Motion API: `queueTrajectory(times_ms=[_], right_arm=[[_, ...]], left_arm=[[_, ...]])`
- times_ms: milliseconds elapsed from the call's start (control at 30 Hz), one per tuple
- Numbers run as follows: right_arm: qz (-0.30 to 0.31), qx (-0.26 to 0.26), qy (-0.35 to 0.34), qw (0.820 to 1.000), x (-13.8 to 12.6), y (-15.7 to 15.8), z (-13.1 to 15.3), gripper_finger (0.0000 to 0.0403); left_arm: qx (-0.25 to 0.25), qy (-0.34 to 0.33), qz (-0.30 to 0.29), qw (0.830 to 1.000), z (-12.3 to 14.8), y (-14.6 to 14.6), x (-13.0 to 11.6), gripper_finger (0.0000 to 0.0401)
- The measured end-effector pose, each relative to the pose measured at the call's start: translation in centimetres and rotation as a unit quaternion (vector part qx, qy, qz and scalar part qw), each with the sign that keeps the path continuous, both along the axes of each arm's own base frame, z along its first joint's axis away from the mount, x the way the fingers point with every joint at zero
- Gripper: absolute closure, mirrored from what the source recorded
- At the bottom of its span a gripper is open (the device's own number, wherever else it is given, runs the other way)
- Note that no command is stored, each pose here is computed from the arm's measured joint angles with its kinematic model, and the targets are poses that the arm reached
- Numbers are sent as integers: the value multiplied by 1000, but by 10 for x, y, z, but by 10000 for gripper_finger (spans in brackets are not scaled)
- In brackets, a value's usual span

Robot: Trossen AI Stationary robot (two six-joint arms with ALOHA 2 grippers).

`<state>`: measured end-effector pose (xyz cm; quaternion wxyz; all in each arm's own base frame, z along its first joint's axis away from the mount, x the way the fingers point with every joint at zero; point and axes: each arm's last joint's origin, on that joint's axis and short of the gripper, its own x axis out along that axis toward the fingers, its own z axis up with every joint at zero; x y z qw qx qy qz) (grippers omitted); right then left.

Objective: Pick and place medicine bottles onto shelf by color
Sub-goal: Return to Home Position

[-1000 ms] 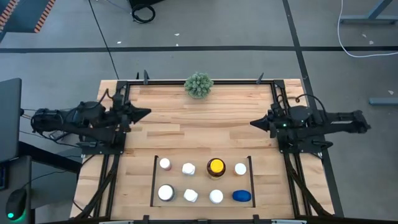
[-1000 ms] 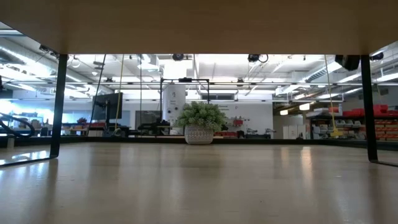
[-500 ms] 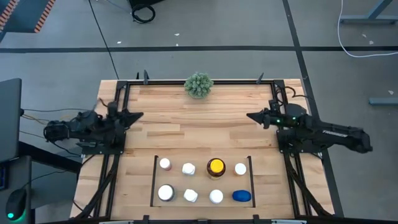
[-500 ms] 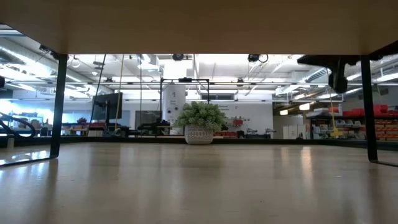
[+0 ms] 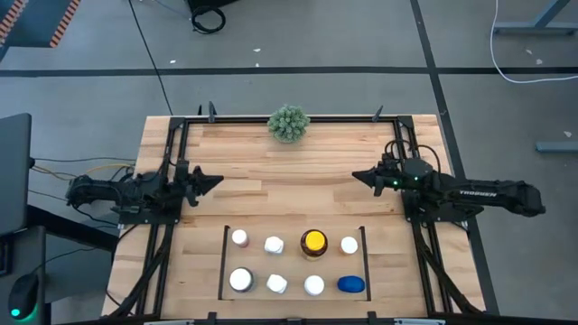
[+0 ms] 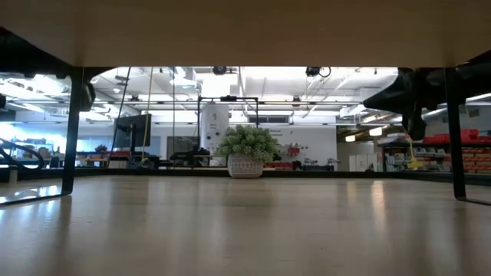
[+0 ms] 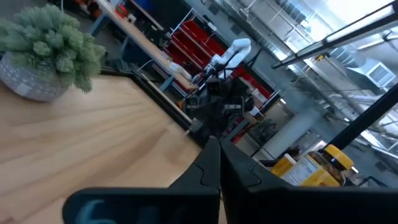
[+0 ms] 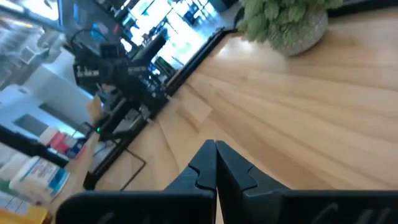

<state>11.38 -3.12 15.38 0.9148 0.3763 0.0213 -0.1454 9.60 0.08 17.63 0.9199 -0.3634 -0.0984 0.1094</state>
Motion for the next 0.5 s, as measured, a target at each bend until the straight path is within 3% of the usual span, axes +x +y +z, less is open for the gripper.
queueTrajectory(times_ms=[233,367,500], right_arm=[[4,-44,-48,998,3,5,11,399],[52,-110,-35,992,4,8,11,392],[85,-221,17,971,5,8,5,388]], left_arm=[[33,14,3,999,-1,0,0,398],[139,60,10,988,-4,0,0,379],[293,110,22,950,-5,0,1,367]])
